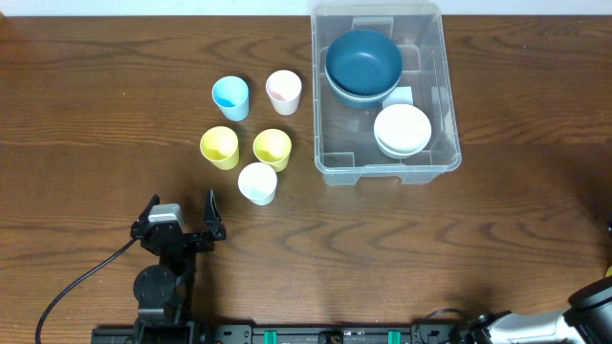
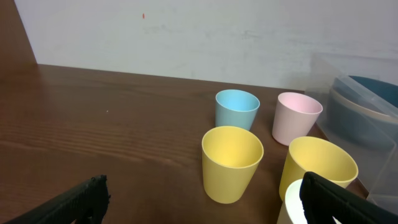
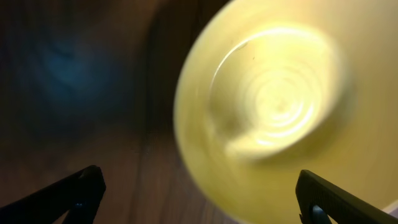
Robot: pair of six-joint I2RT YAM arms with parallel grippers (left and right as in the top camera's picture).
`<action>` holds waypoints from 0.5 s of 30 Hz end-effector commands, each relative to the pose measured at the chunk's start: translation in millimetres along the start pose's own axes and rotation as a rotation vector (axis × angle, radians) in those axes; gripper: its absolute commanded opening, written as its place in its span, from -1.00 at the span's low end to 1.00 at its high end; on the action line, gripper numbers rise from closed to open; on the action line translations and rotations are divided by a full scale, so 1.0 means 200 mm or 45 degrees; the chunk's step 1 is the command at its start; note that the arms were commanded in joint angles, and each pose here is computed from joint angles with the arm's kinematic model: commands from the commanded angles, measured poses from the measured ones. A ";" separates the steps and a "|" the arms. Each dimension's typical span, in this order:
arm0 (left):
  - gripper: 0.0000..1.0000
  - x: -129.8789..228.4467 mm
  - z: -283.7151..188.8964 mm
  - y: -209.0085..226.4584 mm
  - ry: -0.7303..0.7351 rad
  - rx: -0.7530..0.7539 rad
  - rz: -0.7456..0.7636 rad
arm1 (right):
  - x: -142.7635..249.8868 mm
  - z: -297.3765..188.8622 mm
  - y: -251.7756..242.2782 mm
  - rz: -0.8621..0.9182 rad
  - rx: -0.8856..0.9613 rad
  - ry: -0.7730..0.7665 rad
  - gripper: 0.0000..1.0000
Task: Pack container
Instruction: 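Grasp the yellow bowl rim with the right gripper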
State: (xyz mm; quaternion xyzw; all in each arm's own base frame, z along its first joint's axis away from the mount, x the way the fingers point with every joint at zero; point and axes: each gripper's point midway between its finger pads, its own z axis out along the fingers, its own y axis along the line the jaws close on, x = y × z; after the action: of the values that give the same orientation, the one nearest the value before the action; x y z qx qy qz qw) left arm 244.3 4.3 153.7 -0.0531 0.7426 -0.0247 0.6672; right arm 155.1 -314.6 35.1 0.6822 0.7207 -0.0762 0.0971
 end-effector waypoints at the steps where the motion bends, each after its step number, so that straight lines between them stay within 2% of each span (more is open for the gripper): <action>1: 0.96 0.09 0.01 0.03 0.062 -0.028 0.025 | -0.03 0.02 -0.05 -0.008 0.050 -0.020 0.99; 15: 0.96 0.09 0.01 0.03 0.062 -0.028 0.025 | -0.07 0.06 -0.10 -0.051 0.096 -0.048 0.69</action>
State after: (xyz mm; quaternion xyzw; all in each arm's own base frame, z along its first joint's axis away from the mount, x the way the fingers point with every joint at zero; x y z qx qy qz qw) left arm 244.3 4.3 153.7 -0.0531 0.7426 -0.0247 0.6672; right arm 145.1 -330.5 32.8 0.6734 0.7245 -0.1085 0.0992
